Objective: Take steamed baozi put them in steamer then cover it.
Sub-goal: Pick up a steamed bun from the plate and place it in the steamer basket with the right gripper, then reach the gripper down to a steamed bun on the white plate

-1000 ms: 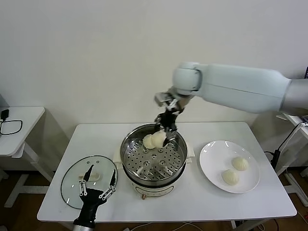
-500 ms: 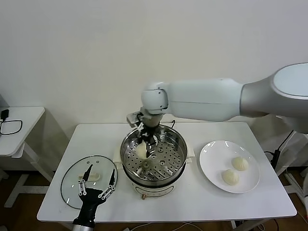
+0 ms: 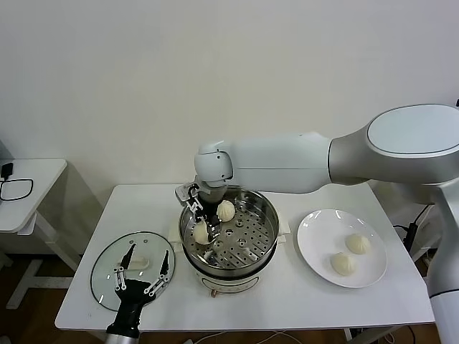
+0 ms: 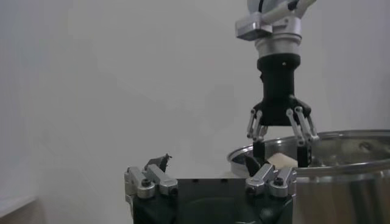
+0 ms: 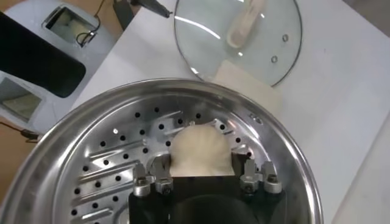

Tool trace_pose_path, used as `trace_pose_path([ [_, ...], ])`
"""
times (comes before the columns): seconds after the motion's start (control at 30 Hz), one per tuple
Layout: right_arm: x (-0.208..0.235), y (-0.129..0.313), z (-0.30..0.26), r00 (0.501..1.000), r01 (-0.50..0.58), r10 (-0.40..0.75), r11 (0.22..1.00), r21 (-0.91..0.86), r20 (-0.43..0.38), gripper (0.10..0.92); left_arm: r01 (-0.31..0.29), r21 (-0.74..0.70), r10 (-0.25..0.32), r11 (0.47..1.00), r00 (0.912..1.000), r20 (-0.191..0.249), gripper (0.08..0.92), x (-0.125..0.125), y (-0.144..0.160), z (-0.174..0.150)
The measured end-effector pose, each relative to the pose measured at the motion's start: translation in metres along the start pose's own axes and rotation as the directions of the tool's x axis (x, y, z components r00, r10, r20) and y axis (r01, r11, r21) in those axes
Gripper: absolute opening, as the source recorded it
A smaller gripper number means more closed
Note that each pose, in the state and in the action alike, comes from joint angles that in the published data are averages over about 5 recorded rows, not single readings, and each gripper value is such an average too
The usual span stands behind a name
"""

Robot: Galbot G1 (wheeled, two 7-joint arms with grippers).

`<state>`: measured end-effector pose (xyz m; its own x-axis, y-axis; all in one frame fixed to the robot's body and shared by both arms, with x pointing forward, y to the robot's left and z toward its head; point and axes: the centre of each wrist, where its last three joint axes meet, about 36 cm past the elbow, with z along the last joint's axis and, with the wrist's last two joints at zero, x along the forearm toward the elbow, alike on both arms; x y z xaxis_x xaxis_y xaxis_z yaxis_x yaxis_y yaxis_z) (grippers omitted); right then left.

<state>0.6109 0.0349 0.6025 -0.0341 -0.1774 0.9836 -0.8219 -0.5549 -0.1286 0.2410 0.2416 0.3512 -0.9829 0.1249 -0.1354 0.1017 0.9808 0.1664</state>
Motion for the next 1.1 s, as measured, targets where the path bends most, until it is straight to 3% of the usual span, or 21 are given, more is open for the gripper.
trace_pose_path([
  [0.2,-0.002,0.002,-0.002,1.000,-0.007,0.007,1.000,0.009,0.002,0.811,0.004,0.000,-0.004,1.000,1.0000,-0.002,0.823,0.001,0.001,0.000],
  [0.53,0.041,0.014,0.025,0.999,-0.042,0.042,0.999,0.015,0.015,0.823,0.004,0.002,-0.004,1.000,1.0000,-0.001,0.823,0.002,0.000,-0.002],
  [0.87,0.124,0.054,0.146,0.997,-0.078,0.078,0.995,-0.068,-0.004,0.823,-0.005,0.002,0.005,1.000,1.0000,-0.002,0.823,0.002,-0.003,-0.003],
  [1.1,0.134,0.109,0.245,0.998,-0.049,0.043,0.985,-0.165,-0.039,0.823,-0.006,0.002,0.006,1.000,0.9999,-0.009,0.823,0.005,-0.004,-0.003],
])
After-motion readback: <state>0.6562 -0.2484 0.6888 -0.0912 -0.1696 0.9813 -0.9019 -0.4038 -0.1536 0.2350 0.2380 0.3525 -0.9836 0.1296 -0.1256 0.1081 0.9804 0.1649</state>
